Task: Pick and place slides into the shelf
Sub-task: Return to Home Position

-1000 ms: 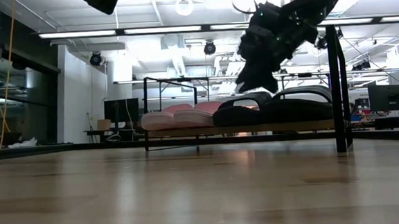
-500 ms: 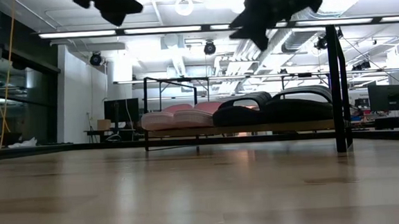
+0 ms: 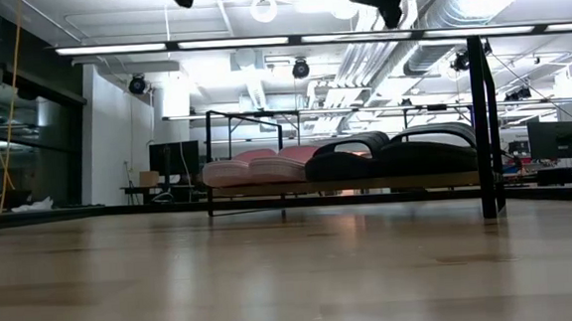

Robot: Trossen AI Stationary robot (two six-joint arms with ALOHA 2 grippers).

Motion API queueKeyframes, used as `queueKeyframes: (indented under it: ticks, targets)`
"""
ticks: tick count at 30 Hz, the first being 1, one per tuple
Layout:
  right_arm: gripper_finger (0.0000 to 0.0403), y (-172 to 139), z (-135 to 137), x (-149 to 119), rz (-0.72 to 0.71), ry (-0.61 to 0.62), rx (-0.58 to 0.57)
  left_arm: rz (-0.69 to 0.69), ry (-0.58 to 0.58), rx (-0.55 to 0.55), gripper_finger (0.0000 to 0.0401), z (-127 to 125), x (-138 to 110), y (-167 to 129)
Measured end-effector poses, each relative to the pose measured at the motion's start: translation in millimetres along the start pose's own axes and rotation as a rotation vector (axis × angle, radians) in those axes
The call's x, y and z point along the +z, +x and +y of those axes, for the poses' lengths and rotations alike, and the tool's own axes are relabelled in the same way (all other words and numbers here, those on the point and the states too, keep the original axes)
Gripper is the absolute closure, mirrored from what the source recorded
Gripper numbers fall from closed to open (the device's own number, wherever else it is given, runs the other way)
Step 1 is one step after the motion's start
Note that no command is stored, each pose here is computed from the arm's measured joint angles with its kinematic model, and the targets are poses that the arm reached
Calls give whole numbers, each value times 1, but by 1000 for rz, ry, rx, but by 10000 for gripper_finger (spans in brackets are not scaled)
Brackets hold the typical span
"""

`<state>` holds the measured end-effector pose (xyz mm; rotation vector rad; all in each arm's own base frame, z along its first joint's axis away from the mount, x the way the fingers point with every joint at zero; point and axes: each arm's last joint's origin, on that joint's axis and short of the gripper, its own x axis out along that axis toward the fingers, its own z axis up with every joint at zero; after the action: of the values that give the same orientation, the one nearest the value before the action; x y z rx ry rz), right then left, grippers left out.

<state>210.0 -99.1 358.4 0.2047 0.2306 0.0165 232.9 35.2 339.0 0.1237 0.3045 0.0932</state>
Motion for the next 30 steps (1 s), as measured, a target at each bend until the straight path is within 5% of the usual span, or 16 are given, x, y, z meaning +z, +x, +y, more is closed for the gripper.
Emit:
queueKeyframes:
  ticks: [10,22,30]
  targets:
    - [272,-8,5,16,-144,-135,0,-60,-60,35,273,32,1,0]
    - [272,36,-18,10,-191,-74,13,-174,-109,37,273,58,5,7]
    - [272,64,-15,19,-236,-93,74,-155,-127,30,273,64,30,12]
